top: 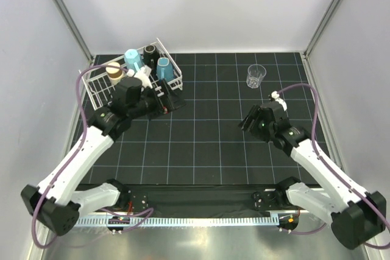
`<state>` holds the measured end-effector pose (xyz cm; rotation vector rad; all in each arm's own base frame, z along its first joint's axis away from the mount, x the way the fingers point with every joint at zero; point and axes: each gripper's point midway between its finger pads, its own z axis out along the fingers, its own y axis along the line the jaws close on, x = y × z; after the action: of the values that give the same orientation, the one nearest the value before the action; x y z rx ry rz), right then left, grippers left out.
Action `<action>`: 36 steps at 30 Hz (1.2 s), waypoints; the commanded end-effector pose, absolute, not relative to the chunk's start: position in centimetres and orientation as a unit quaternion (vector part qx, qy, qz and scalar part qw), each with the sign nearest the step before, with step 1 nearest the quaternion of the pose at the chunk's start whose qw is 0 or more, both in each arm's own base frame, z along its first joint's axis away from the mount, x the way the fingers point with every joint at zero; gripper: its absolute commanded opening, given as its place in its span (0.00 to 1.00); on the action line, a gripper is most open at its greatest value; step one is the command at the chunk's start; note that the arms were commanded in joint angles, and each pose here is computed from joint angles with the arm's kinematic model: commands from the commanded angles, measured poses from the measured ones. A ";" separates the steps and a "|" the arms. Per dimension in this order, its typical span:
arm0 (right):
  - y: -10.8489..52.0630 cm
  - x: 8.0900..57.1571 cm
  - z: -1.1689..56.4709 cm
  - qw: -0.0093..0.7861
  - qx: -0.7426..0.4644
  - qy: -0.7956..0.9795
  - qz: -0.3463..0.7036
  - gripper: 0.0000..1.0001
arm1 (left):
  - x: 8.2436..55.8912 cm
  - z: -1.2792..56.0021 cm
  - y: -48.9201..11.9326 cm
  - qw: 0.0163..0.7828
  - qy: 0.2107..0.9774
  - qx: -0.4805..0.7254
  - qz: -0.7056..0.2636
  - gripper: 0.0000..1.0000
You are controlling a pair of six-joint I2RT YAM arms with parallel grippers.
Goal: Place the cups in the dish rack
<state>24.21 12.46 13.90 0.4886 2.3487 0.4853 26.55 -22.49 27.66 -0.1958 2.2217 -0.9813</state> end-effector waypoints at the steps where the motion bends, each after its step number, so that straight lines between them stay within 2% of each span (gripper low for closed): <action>1: 11.0 29.2 14.3 0.394 0.278 0.859 0.174 0.71 | 22.7 27.4 -21.3 0.323 0.868 -0.033 -0.375 0.98; 8: 5.7 38.9 16.7 0.444 0.375 0.805 0.121 0.70 | 17.7 28.9 -16.8 0.370 0.865 0.004 -0.339 0.99; 10: 4.9 41.7 18.7 0.457 0.386 0.791 0.128 0.71 | 17.1 28.9 -15.5 0.381 0.869 0.003 -0.316 1.00; 12: 4.0 44.1 17.9 0.449 0.391 0.794 0.121 0.70 | 16.5 29.7 -14.4 0.403 0.863 0.005 -0.306 1.00; 13: 3.9 45.7 19.8 0.465 0.388 0.785 0.129 0.70 | 16.5 29.7 -13.9 0.412 0.861 -0.001 -0.297 1.00; 15: 3.2 47.5 18.8 0.455 0.391 0.791 0.115 0.70 | 16.0 29.7 -13.2 0.419 0.860 -0.006 -0.291 1.00; 16: 3.0 48.8 20.5 0.468 0.393 0.782 0.120 0.71 | 15.9 29.7 -12.9 0.421 0.860 -0.008 -0.288 1.00; 21: 1.3 51.1 17.8 0.429 0.430 0.791 0.070 0.70 | 15.6 30.2 -11.7 0.439 0.856 -0.024 -0.273 1.00; 25: 0.2 52.9 17.7 0.430 0.432 0.792 0.035 0.69 | 16.1 31.1 -11.2 0.460 0.846 -0.034 -0.267 1.00; 29: -0.6 53.2 15.8 0.406 0.427 0.808 -0.001 0.69 | 16.8 30.9 -11.7 0.455 0.849 -0.037 -0.267 1.00; 33: -0.9 53.2 14.0 0.393 0.420 0.818 -0.013 0.60 | 17.5 30.7 -12.6 0.442 0.854 -0.033 -0.273 1.00; 36: -0.8 52.9 12.5 0.379 0.413 0.828 -0.016 0.58 | 18.2 30.6 -13.0 0.439 0.856 -0.033 -0.270 1.00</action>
<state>52.69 0.06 11.83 1.0725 2.1324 -0.0013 17.19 -12.36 28.86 -0.0951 2.1809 -0.6486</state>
